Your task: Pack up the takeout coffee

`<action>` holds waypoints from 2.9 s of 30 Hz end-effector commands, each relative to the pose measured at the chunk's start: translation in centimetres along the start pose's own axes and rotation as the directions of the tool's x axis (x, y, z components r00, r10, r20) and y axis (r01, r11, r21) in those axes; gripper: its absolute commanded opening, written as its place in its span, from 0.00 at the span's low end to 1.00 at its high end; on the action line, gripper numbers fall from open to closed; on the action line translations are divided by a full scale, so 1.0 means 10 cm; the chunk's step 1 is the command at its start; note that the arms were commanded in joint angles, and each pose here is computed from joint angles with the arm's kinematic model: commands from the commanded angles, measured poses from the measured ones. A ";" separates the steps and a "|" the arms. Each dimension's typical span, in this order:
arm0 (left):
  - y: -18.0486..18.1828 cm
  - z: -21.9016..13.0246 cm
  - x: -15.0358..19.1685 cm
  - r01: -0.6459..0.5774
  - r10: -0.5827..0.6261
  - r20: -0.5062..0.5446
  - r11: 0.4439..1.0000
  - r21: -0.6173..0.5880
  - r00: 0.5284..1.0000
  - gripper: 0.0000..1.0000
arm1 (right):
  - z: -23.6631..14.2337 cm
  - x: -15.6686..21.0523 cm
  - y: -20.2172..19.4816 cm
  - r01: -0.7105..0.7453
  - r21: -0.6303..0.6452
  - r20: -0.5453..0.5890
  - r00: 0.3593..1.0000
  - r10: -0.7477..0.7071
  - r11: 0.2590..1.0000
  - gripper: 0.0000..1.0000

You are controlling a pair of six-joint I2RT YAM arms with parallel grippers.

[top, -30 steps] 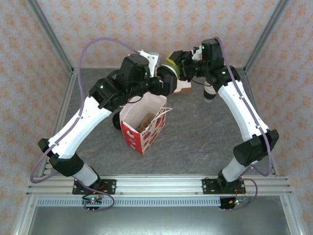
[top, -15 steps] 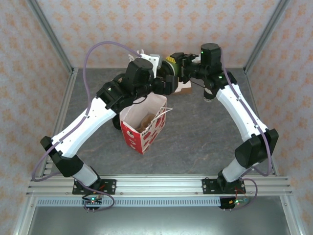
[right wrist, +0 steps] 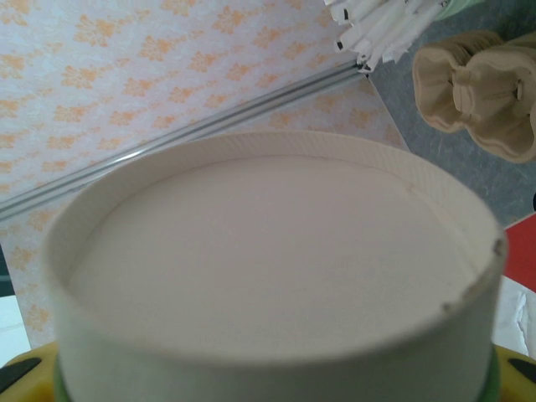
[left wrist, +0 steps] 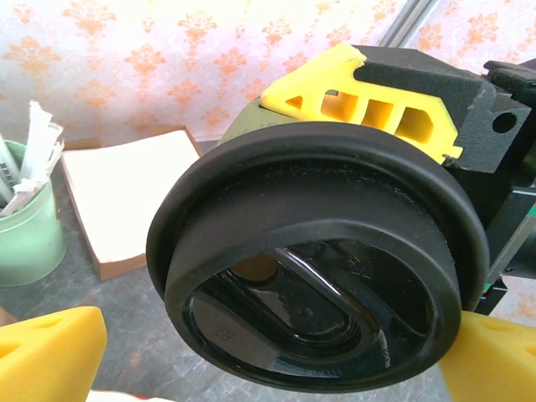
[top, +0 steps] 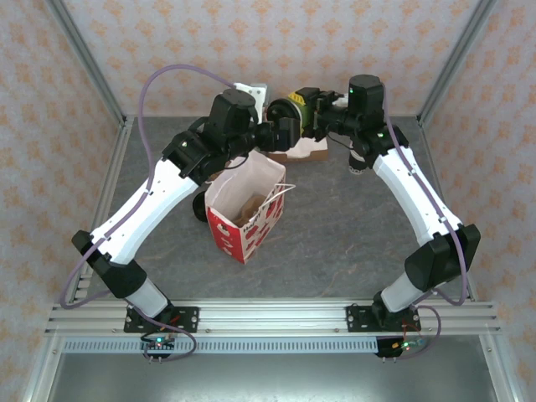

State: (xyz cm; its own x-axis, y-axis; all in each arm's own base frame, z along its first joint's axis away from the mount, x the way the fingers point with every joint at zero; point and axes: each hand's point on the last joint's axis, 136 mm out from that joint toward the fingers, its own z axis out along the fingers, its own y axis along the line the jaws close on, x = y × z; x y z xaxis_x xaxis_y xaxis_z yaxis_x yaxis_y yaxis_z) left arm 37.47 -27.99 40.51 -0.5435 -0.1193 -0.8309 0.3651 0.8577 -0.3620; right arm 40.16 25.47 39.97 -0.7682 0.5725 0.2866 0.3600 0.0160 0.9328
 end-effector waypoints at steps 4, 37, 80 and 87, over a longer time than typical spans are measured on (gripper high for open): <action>-0.08 0.08 -0.14 0.032 -0.033 0.023 0.998 0.050 0.999 1.00 | -0.10 0.21 0.15 0.030 -0.052 -0.060 0.998 -0.033 0.998 0.36; -0.51 0.08 -0.21 0.025 -0.015 -0.033 0.947 0.319 0.999 1.00 | -0.11 0.16 0.02 -0.012 -0.027 -0.050 0.999 0.010 1.000 0.37; -0.38 -0.24 -0.12 0.204 -0.133 -0.192 0.885 0.419 0.972 1.00 | -0.18 -0.03 -0.01 -0.017 0.008 -0.001 1.000 0.017 1.000 0.36; -0.29 -0.09 -0.10 0.211 -0.140 -0.215 0.910 0.357 0.967 1.00 | -0.17 -0.02 0.02 -0.015 0.000 -0.010 1.000 0.015 1.000 0.36</action>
State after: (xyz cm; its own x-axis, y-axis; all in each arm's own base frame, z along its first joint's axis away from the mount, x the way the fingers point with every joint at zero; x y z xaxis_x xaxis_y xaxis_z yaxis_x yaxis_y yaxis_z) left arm 36.33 -30.07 41.71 -0.7401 -0.1239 -0.6610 0.4837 0.5848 -0.6512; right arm 39.85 23.61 38.71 -0.7383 0.5926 0.3220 0.4083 0.0127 0.9128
